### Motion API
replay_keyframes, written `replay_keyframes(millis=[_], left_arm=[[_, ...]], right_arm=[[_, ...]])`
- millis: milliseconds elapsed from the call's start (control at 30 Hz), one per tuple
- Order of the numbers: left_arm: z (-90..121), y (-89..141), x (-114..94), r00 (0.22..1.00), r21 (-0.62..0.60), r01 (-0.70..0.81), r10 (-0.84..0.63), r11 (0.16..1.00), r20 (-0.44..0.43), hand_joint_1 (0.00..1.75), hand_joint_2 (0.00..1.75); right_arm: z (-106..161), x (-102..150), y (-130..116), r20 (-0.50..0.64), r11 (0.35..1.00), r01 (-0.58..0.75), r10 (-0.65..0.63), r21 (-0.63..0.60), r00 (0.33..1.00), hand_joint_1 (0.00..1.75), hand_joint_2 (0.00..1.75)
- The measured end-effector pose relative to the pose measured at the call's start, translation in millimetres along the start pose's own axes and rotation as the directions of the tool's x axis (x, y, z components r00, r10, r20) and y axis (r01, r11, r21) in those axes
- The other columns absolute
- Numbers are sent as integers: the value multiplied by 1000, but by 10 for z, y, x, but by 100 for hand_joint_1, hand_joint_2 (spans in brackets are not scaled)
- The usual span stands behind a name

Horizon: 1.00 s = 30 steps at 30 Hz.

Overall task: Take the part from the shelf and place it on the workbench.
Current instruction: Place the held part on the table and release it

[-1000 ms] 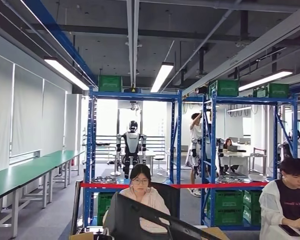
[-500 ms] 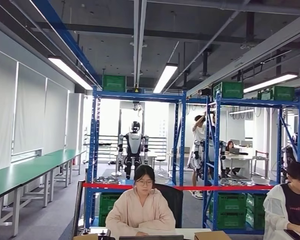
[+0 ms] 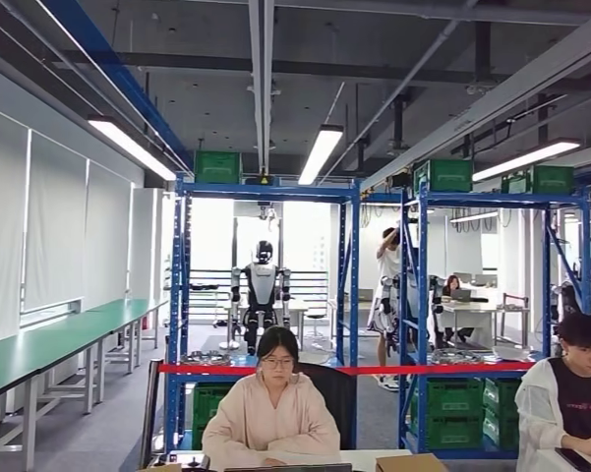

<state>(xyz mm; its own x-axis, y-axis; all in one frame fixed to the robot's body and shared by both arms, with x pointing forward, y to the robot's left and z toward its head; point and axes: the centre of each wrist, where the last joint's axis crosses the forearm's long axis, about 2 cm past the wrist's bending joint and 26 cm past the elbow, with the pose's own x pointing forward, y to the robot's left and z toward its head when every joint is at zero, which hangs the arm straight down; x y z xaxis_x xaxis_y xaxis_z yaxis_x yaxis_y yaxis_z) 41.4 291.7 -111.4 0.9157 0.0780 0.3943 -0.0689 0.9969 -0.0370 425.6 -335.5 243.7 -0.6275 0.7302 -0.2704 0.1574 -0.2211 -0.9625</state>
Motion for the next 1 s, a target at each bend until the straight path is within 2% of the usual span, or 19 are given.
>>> replay_keyframes(millis=[533, 667, 833, 967, 1000], left_arm=[[-1, 0, 3, 1000, -17, 5, -5, 1000, 6, 0, 175], [-3, 0, 9, 1000, -17, 5, -5, 1000, 8, 0, 175], [-6, 2, 18, 1000, 0, 11, -11, 1000, 10, 0, 175], [-5, 1, 14, 1000, -1, 11, -11, 1000, 21, 0, 0], [-4, 1, 10, 1000, -1, 11, -11, 1000, 21, 0, 0]], right_arm=[[-208, 397, 500, 81, 985, 89, -102, 150, 991, 175, 175], [-222, 446, 581, 84, 980, 93, -109, 177, 990, 0, 0], [-273, 465, 570, 81, 981, 92, -107, 172, 991, 0, 0], [-299, 451, 534, 73, 982, 96, -109, 160, 991, 0, 0], [-301, 450, 530, 71, 983, 99, -111, 158, 991, 0, 0]])
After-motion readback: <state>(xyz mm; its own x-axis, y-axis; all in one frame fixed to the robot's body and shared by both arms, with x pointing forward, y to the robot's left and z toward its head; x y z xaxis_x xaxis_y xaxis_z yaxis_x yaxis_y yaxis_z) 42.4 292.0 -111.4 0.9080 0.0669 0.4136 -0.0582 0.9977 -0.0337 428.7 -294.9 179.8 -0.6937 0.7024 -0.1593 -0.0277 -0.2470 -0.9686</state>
